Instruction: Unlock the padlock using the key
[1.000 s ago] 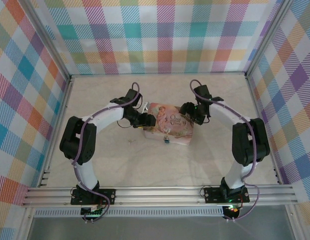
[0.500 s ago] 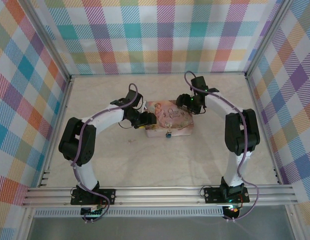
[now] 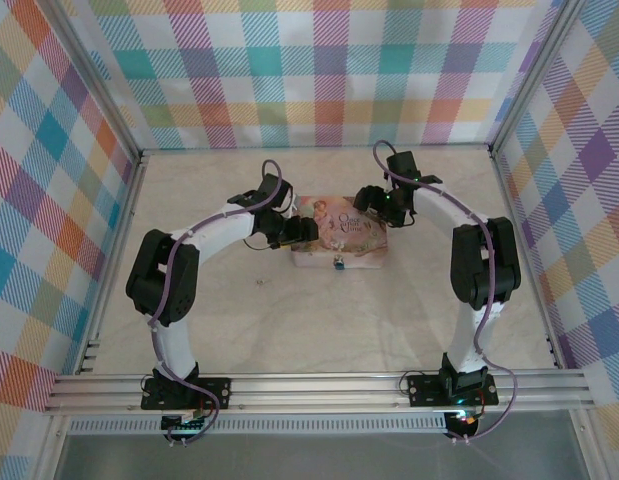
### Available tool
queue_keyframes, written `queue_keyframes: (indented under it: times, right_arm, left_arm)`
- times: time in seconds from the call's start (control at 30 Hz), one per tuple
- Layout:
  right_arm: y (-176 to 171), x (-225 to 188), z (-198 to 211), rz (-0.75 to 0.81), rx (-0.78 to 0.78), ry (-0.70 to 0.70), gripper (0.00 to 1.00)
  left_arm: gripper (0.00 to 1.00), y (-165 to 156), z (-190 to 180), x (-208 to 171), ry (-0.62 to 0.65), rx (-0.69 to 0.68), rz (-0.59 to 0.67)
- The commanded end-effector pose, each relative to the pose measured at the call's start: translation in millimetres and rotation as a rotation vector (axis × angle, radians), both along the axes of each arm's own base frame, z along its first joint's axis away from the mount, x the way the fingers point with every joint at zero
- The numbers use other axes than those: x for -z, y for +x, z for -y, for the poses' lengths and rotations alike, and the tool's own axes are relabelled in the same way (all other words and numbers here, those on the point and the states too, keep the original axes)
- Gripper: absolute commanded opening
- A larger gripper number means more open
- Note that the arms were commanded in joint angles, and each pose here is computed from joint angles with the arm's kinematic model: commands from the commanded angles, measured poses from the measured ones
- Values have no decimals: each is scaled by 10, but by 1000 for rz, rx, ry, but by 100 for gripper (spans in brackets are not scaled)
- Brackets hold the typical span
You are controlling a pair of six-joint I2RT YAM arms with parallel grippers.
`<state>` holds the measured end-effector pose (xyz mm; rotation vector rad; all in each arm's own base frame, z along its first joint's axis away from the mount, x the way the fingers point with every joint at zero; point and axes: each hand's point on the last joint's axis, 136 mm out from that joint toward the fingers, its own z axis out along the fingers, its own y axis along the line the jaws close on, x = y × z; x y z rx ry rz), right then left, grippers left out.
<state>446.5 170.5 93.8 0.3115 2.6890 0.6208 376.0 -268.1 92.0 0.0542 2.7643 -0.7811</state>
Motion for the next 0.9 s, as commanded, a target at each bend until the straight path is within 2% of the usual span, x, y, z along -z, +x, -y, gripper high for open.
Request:
queue_keyframes:
  times: [0.0,0.2,0.63,0.87]
  right_arm:
    - [-97,-265,-270,21,-81,102,90]
    - [-80,-326,-202,37,-76,83,93]
    - [-14,-416,-189,51,-84,111,92]
    - [-35,-437,-70,53,-61,44,95]
  left_arm:
    - [81,90,179,-205,-59,-9,85]
    - [87,109,16,-302,-39,-68,105]
    - [83,-39,15,-337,-95,-64,77]
    - [89,-36,-275,-435,-6,-145,128]
